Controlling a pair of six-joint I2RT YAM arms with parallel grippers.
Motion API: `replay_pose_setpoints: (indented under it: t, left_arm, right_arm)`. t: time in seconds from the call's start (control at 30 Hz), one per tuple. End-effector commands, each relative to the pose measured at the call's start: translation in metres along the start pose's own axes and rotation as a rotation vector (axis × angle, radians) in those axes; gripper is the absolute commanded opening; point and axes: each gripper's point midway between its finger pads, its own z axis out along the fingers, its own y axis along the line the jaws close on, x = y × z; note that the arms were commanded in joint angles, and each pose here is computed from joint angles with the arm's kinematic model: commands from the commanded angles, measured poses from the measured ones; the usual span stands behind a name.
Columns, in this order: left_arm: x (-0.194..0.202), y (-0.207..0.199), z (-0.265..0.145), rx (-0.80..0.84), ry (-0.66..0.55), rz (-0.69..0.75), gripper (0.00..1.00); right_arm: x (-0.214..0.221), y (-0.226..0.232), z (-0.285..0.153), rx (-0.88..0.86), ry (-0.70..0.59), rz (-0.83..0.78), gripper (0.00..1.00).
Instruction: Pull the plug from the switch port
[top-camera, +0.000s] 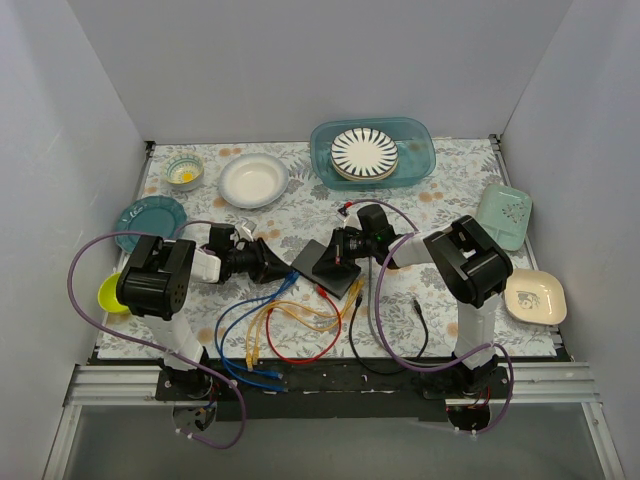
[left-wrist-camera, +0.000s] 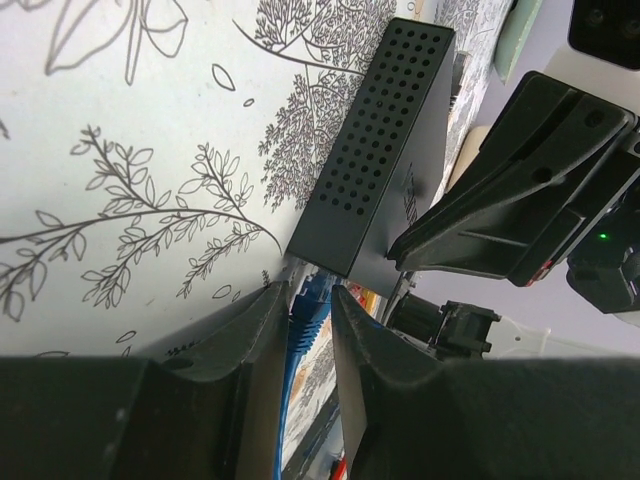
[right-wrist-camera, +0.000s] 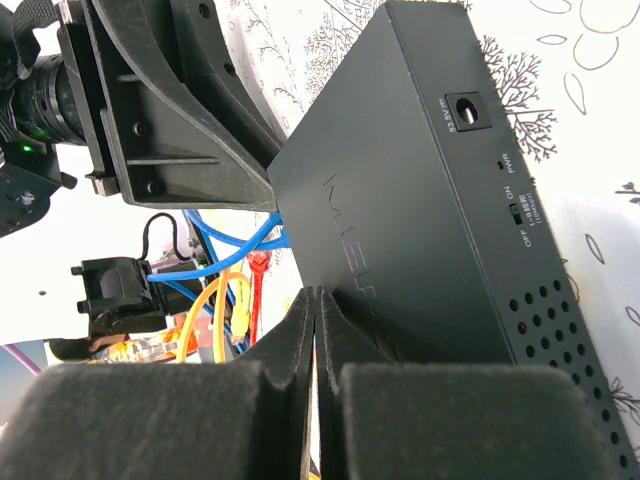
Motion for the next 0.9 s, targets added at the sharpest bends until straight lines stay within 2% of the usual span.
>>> replay_pose_setpoints:
  t: [0.0,0.27,0.53,0.7,0.87]
  left_arm:
    - [-0.009,0.004,0.004,-0.042,-0.019,0.002,0.25]
    - [-0.022,0.004,0.008,-0.079,-0.04,-0.011,0.25]
    - [-0.027,0.019,0.007,-0.18,-0.059,-0.013,0.2]
    - [-0.034,0.017,0.004,-0.209,-0.092,-0.006,0.31]
    - [-0.042,0.012,0.004,-0.229,-0.102,0.044,0.36]
  right_arm:
    - [0.007,-0.028,0.005,0.09,0.016,0.025,0.01]
    - [0.007,-0.029,0.005,0.094,0.016,0.027,0.01]
    - [0.007,-0.029,0.005,0.095,0.016,0.03,0.01]
    - [0.008,-0.031,0.005,0.101,0.018,0.03,0.01]
    - [0.009,-0.032,0.005,0.104,0.021,0.027,0.01]
